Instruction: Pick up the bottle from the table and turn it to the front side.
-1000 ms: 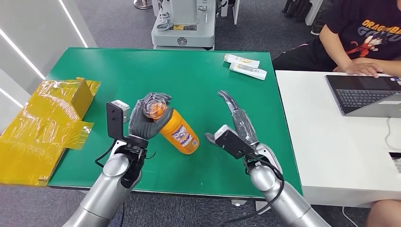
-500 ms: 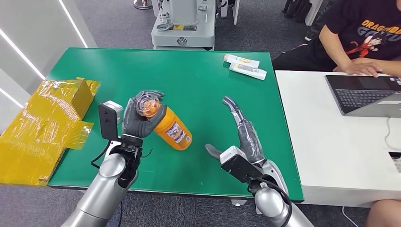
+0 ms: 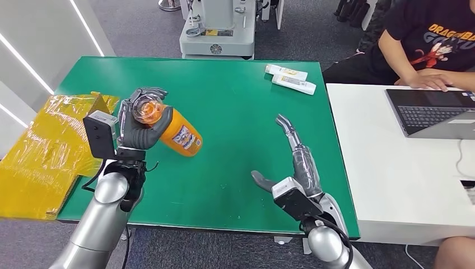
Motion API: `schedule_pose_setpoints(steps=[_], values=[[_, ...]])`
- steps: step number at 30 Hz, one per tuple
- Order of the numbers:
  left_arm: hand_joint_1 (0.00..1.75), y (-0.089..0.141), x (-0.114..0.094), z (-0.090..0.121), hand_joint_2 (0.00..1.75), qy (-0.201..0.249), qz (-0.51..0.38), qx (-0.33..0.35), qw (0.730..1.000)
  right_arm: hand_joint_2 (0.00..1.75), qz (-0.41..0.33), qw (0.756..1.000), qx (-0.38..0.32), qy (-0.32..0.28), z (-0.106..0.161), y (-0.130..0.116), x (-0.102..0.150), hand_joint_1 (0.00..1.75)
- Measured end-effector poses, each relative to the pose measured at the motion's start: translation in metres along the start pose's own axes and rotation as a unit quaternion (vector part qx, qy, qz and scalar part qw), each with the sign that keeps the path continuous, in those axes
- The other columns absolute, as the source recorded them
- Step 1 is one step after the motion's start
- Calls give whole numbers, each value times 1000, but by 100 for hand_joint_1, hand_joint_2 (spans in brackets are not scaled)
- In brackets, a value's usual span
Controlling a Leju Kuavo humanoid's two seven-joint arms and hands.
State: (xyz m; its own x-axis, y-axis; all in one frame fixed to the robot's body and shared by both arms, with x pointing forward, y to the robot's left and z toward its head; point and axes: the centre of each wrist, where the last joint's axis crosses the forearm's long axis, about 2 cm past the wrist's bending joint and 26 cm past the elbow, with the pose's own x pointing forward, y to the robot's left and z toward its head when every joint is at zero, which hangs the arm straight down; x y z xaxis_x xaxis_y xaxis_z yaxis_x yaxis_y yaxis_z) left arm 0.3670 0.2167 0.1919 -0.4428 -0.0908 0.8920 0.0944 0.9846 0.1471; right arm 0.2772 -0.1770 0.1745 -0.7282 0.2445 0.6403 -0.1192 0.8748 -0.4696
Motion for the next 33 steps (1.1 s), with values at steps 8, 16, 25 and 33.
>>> schedule_pose_setpoints(steps=[8, 16, 25, 33], values=[[175, 48, 14, -26, 175, -31, -98, 19, 994, 175, 4, 1000, -9, 7, 10, -2, 0, 0], [175, 96, 31, -49, 175, -54, -294, 38, 954, 175, 1, 1000, -14, 10, 22, 0, 4, 0], [175, 145, 38, -50, 175, -54, -414, 41, 908, 175, -9, 1000, -14, 11, 29, 2, 10, 0], [175, 192, 34, -34, 175, -17, -553, 24, 832, 175, -30, 999, -5, 14, 37, 4, 16, 0]])
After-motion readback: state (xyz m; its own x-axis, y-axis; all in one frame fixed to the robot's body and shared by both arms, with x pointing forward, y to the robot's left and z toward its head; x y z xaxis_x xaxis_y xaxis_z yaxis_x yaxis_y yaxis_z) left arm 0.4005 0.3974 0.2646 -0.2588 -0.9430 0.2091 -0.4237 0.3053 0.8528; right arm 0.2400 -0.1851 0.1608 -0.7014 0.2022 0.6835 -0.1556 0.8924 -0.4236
